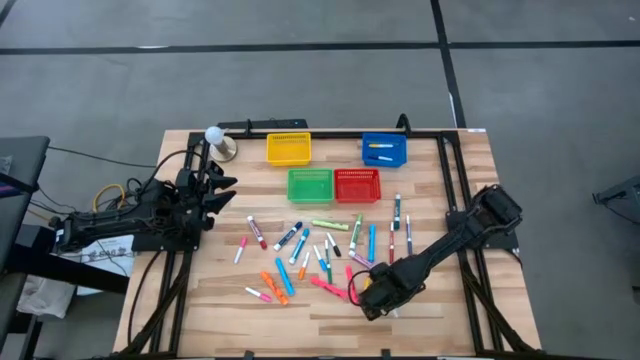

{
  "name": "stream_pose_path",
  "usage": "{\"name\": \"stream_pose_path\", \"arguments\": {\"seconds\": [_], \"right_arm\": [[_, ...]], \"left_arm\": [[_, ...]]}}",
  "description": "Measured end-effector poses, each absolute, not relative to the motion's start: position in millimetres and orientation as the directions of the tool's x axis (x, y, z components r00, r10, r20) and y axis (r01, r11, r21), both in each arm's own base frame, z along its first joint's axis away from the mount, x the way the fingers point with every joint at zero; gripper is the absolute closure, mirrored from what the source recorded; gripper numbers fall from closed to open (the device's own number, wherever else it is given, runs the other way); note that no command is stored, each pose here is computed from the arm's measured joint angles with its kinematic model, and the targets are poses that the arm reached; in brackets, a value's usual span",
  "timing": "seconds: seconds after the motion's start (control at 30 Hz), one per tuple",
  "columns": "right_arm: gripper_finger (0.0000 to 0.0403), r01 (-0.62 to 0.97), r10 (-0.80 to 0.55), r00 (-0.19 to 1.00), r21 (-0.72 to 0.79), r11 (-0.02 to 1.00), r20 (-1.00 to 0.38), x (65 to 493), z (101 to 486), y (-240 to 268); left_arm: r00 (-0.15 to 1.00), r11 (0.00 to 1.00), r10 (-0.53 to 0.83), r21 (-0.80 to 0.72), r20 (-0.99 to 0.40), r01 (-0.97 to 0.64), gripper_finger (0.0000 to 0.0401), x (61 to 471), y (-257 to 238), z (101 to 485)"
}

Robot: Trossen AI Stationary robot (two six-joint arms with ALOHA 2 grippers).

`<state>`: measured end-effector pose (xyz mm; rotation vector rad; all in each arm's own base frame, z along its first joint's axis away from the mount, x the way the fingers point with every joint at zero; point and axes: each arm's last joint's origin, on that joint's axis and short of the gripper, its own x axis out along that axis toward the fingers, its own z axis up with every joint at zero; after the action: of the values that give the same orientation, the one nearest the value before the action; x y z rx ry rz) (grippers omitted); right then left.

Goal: Pick & Place Markers
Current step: Put the orange highlighter into the blue bin

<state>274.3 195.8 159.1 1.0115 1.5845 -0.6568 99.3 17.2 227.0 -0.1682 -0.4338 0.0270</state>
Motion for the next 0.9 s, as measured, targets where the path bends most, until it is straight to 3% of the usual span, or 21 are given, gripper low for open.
{"name": "stream_pose_path", "arguments": {"seconds": [0.23, 0.4, 0.63, 0.9], "right_arm": [[0.0379, 0.865, 0.346, 0.054, 0.218, 0.453, -0.937, 255, 217, 187], [0.0366, 0.869, 0.359, 0.169, 0.310, 0.385, -0.918, 233, 262, 169], [0.0379, 0.853, 0.168, 0.362, 0.399, 0.336, -0.917, 201, 305, 127], [0.0365, 0.821, -0.073, 0.478, 0.416, 0.390, -0.875, 181, 332, 65]], "left_arm": [[0.907, 0.986, 0.062, -0.168, 0.416, 0.010, 0.0225, 99, 17, 227], [0.907, 0.986, 0.062, -0.168, 0.416, 0.010, 0.0225, 99, 17, 227], [0.907, 0.986, 0.062, -0.168, 0.416, 0.010, 0.0225, 99, 17, 227], [0.907, 0.986, 0.062, -0.167, 0.416, 0.010, 0.0225, 99, 17, 227]]}}
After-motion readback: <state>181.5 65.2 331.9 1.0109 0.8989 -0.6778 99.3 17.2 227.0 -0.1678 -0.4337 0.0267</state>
